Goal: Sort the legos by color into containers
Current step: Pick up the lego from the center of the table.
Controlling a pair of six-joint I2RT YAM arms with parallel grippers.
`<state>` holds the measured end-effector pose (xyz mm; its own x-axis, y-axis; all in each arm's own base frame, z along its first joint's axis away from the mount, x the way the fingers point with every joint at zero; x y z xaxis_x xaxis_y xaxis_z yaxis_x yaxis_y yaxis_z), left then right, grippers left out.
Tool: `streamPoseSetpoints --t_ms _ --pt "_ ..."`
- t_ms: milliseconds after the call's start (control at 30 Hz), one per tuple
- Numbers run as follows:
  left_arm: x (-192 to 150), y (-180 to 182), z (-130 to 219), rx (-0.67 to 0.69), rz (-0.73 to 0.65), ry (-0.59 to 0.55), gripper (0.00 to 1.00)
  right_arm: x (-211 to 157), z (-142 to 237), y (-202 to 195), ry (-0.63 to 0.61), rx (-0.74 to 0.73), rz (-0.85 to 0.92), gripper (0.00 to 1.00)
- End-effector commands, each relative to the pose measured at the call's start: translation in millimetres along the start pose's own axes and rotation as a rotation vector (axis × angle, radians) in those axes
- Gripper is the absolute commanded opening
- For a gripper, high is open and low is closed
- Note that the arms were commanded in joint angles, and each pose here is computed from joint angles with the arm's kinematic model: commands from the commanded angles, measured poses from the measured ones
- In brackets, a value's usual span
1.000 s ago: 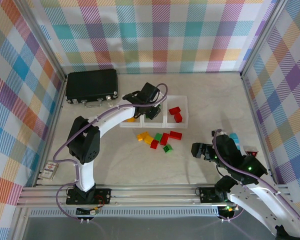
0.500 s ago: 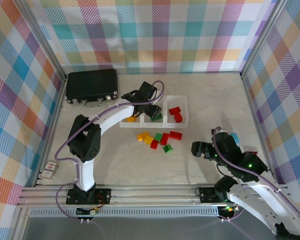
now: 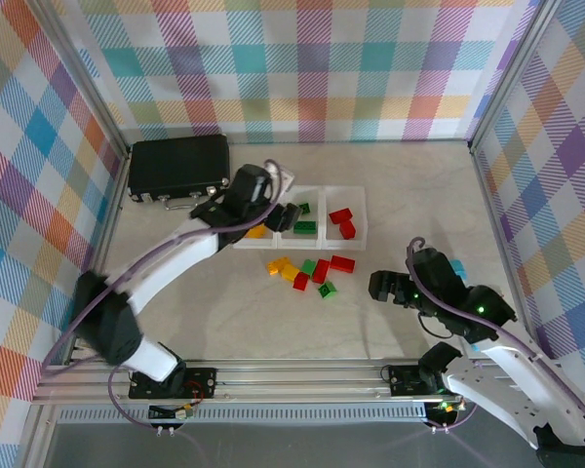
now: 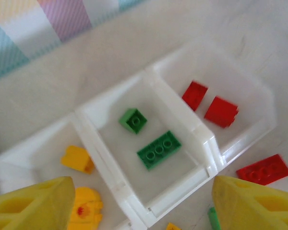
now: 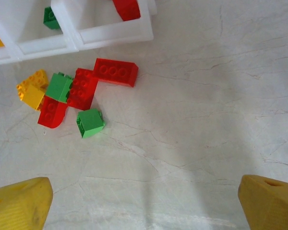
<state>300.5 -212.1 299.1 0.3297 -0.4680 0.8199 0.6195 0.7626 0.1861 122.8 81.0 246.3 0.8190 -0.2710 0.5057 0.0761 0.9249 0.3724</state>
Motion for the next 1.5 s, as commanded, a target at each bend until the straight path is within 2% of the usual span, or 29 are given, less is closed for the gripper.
streamPoseSetpoints --t_ms 0,167,267,367,500,633,700,833,900,1067,1133,1267,1467 --pt "-0.2 4.8 41.9 0.051 0.035 -0.152 1.00 13.3 -3.0 21.2 0.008 0.083 0.083 0.99" --pt "-36.5 3.0 88.6 0.089 0.088 -0.224 1.00 22.6 -33.7 44.1 0.094 0.089 0.273 0.99" --pt "-59.3 2.6 109.7 0.122 0.117 -0.249 1.00 20.2 -50.9 60.2 0.162 0.202 0.440 0.99" --pt "-80.2 2.1 127.3 0.155 0.145 -0.288 1.00 23.2 -57.8 74.3 0.144 0.311 0.602 0.99" --pt "-101.0 0.2 152.1 0.168 0.193 -0.390 1.00 27.4 -60.6 85.8 0.079 0.407 0.922 0.99" --pt "-116.2 1.0 165.9 0.194 0.275 -0.457 1.00 21.4 -76.8 80.8 0.163 0.431 1.143 0.99" --pt "-123.1 2.3 168.3 0.213 0.328 -0.452 1.00 17.4 -86.9 75.1 0.226 0.453 1.185 0.99" --pt "-138.9 7.3 168.8 0.296 0.408 -0.354 1.00 20.5 -113.3 60.9 0.312 0.426 1.180 1.00" --pt "-142.2 7.5 169.7 0.303 0.406 -0.333 1.00 24.9 -124.8 56.0 0.304 0.403 1.169 1.00" --pt "-144.3 4.8 164.1 0.269 0.468 -0.361 1.00 31.9 -151.8 48.3 0.307 0.342 1.128 1.00" --pt "-148.2 5.4 159.7 0.286 0.493 -0.328 1.00 28.6 -159.2 47.5 0.352 0.356 1.124 0.96" --pt "-154.3 5.3 153.2 0.305 0.492 -0.273 1.00 26.7 -162.8 50.8 0.350 0.407 1.120 0.95" --pt "-155.5 5.2 150.7 0.310 0.484 -0.268 1.00 35.5 -174.6 48.6 0.357 0.383 1.134 0.93"
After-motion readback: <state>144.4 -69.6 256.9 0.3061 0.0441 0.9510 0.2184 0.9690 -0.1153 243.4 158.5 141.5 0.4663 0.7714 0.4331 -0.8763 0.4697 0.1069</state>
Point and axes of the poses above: each hand's point on the last joint's axis, 136 mm out from that joint toward the fingers, its own z axis back along the fingers, its own y axis along the line the jaws close on, x = y × z, the point moved 9 cm from there along z, back along the fingers, and after that the axes turned 8 degrees about -z, right-handed, at the moved point
